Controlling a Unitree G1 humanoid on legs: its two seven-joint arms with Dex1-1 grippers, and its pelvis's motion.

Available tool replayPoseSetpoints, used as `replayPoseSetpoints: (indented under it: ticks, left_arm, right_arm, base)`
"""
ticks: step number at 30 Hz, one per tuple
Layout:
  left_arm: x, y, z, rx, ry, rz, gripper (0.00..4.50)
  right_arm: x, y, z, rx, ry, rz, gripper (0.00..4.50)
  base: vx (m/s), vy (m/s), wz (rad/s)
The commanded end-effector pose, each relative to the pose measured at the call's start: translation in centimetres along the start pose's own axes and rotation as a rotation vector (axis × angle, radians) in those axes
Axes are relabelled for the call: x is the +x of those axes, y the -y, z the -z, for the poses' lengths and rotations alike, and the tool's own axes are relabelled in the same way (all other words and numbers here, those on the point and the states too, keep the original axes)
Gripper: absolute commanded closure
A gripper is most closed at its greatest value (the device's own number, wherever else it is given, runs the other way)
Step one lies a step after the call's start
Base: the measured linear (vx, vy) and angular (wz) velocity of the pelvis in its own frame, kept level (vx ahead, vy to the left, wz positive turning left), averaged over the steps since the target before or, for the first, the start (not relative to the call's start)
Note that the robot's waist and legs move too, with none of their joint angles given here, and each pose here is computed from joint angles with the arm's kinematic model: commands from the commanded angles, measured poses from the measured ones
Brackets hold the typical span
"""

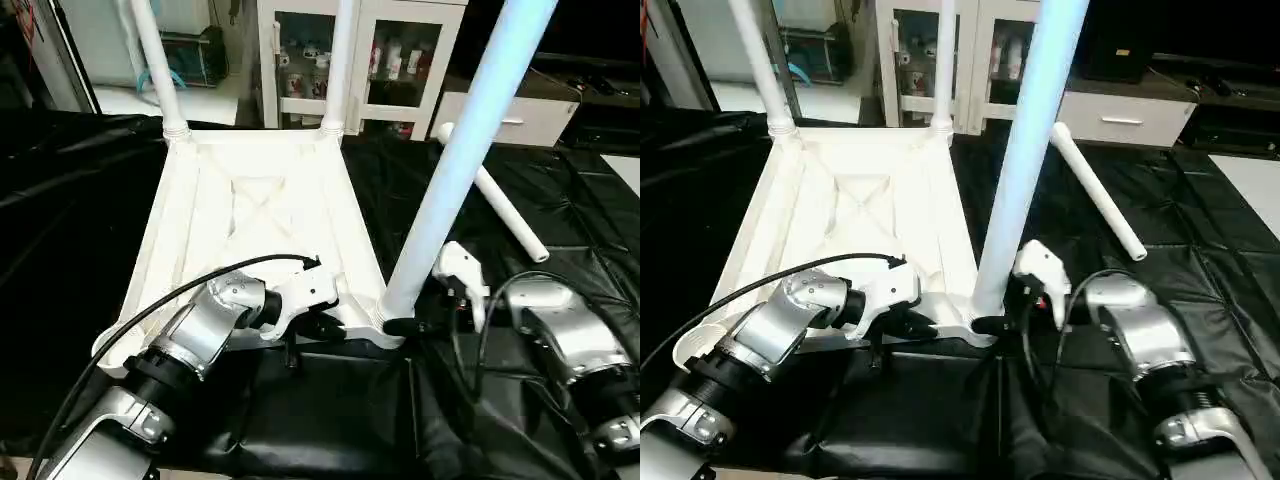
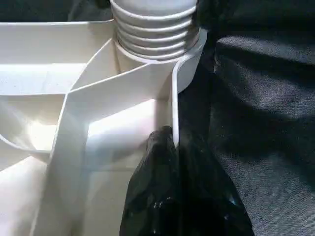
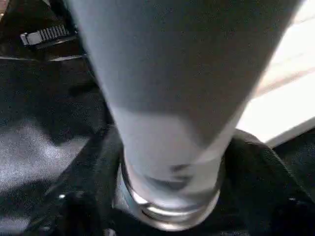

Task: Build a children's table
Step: Rotate leg to tighten

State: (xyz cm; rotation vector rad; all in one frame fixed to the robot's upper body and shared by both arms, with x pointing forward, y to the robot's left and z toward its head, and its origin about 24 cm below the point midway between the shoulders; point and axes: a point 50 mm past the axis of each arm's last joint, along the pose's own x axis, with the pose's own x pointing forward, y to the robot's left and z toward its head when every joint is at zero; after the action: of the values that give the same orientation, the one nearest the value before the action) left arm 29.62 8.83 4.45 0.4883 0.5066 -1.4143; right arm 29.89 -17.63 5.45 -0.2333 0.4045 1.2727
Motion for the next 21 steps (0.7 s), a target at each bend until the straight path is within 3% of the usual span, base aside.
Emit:
replayPoseSetpoints:
  ticks: [1,12,18,21]
  left_arm:
    - [1.8,1.8,1.7,-0.043,-0.076,0.117,4.5]
    - [1.9,1.7,1.7,-0.053,-0.073,0.109,4.5]
    - [2.4,0.7,1.0,-0.126,-0.021,-0.008,4.5]
    - [3.0,-0.1,0.3,-0.162,-0.011,-0.072,4.5]
  right_arm:
    - [0.2,0.3,-0.5,-0.022,0.004,-0.001,1.65]
    - [0.7,0.3,-0.1,-0.017,0.025,0.03,1.87]
    - [0.9,1.4,1.7,0.079,0.046,0.307,1.88]
    - [1.5,1.8,2.8,0.171,0.052,0.457,1.88]
  base:
    - [0.0,0.0,0.0]
    - [0.0,0.0,0.0]
    - [0.0,0.0,0.0]
    - [0.0,0.0,0.0]
